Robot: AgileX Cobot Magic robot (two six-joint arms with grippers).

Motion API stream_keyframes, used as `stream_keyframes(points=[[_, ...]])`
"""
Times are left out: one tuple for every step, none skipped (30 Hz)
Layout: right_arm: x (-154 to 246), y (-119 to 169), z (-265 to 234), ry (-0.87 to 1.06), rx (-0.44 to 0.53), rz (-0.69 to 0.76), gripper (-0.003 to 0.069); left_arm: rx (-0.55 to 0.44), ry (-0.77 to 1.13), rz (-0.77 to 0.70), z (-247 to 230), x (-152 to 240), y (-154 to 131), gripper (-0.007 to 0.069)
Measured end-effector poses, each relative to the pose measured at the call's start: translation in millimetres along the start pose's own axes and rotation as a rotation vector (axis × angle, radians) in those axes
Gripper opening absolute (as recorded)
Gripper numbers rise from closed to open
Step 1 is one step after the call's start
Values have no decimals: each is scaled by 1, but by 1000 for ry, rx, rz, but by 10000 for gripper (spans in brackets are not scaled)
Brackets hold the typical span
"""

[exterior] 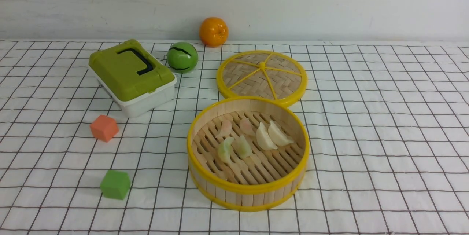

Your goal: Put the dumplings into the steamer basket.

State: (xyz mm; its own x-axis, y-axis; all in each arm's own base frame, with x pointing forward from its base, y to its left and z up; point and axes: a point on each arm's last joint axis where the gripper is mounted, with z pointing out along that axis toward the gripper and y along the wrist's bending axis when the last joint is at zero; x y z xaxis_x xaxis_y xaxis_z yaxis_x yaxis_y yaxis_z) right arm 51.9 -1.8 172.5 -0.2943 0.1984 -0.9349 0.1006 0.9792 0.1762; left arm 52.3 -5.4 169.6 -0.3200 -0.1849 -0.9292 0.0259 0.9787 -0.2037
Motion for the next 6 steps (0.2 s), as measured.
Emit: stream_keyframes(points=[[0,0,0,0,0,0,113,0,0,0,0,0,0,-13],[0,0,0,0,0,-1,113,0,0,0,0,0,0,-13],[0,0,0,0,0,-1,115,0,0,0,0,0,0,-13],[0,0,0,0,0,-1,116,0,0,0,0,0,0,-13],[0,0,0,0,0,-1,117,0,0,0,0,0,0,-13],[0,0,0,0,0,-1,118,0,0,0,0,0,0,-13]])
